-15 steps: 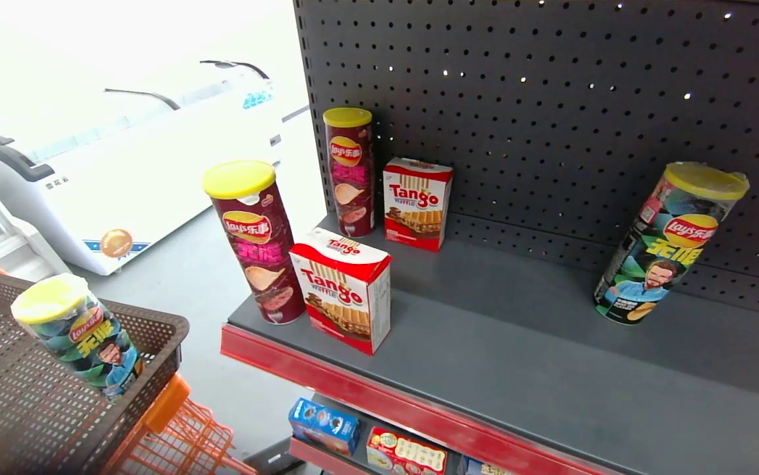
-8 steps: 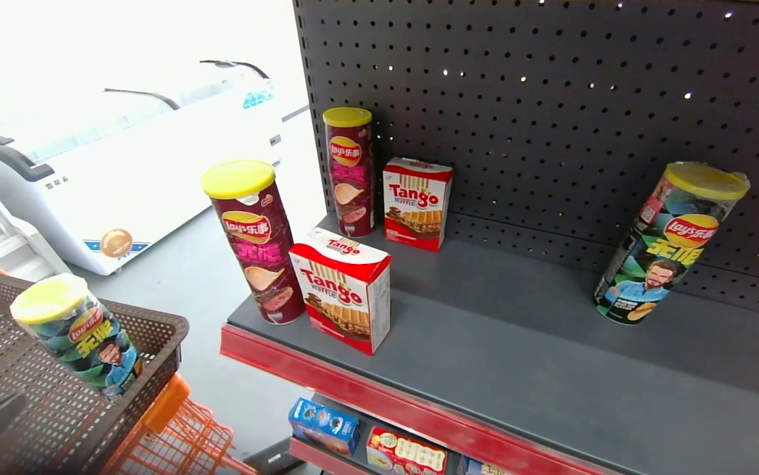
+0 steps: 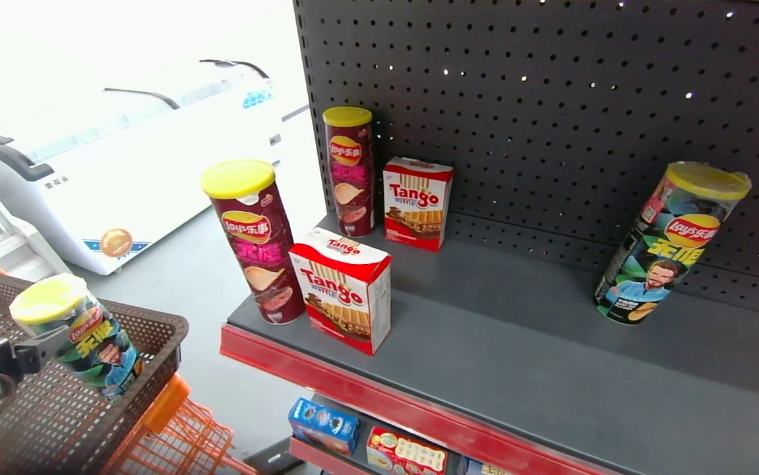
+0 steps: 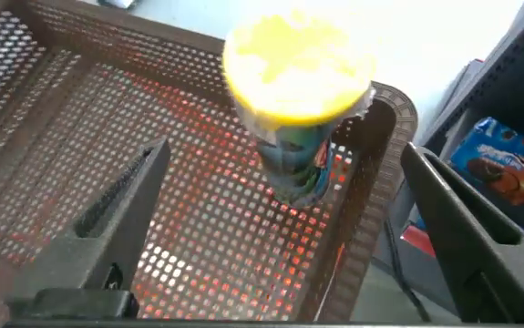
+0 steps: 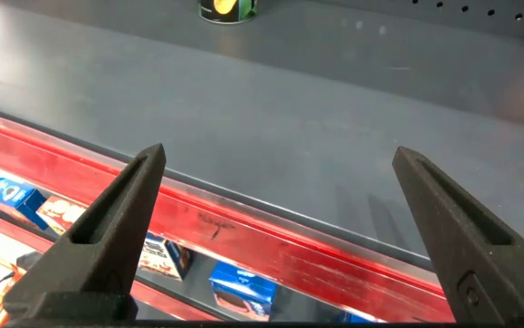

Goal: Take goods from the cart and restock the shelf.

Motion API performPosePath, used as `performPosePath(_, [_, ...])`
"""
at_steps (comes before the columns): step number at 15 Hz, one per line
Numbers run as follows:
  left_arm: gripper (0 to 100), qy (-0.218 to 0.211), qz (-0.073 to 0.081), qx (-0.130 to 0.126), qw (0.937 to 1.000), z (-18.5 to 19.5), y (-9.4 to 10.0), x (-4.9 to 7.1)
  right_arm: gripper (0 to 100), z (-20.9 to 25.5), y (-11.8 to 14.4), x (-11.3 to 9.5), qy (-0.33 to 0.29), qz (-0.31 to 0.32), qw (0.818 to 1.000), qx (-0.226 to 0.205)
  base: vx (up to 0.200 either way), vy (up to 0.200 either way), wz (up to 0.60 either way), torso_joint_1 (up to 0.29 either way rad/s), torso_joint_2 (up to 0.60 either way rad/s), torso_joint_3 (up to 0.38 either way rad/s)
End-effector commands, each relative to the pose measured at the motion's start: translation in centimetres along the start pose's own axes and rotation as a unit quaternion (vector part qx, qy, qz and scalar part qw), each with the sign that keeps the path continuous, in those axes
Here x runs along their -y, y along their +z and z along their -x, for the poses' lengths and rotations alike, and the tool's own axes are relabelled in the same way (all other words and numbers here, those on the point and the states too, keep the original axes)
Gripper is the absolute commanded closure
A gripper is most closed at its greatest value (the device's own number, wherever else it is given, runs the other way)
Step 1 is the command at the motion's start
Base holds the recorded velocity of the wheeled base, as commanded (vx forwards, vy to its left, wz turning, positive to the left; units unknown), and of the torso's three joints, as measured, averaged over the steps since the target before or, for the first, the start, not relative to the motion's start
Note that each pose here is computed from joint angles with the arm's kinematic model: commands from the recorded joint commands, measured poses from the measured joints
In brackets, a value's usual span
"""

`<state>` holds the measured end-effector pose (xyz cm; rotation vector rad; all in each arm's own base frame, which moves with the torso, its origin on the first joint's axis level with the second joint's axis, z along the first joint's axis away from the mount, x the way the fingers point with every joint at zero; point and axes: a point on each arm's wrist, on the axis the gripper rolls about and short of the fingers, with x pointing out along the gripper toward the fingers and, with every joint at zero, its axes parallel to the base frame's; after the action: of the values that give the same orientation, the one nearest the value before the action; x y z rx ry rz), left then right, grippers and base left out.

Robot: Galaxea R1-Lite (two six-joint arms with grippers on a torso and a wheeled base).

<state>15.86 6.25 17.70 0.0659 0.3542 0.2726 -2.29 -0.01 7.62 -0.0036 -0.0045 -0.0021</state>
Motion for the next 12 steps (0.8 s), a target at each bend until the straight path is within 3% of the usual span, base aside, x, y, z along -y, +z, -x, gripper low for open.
performPosePath(1, [0,-0.027,0.006,-0.056,0.9981,-3.0,-2.8,0.5,0,0.0,0.0,0.0,0.000,0.000,1.000,0.000,0.000,0.000,0.00,0.000,0.00,0.000])
performPosePath(5, [0,-0.033,0.006,-0.052,0.9981,-5.1,-5.3,0.7,0,0.0,0.0,0.0,0.000,0.000,1.000,0.000,0.000,0.000,0.00,0.000,0.00,0.000])
performPosePath(6, [0,-0.034,0.013,-0.045,0.9983,-6.0,-5.8,0.8,0,0.0,0.0,0.0,0.000,0.000,1.000,0.000,0.000,0.000,0.00,0.000,0.00,0.000])
performPosePath(12, [0,-0.031,0.017,-0.040,0.9986,-8.6,-6.3,0.5,0,0.0,0.0,0.0,0.000,0.000,1.000,0.000,0.000,0.000,0.00,0.000,0.00,0.000])
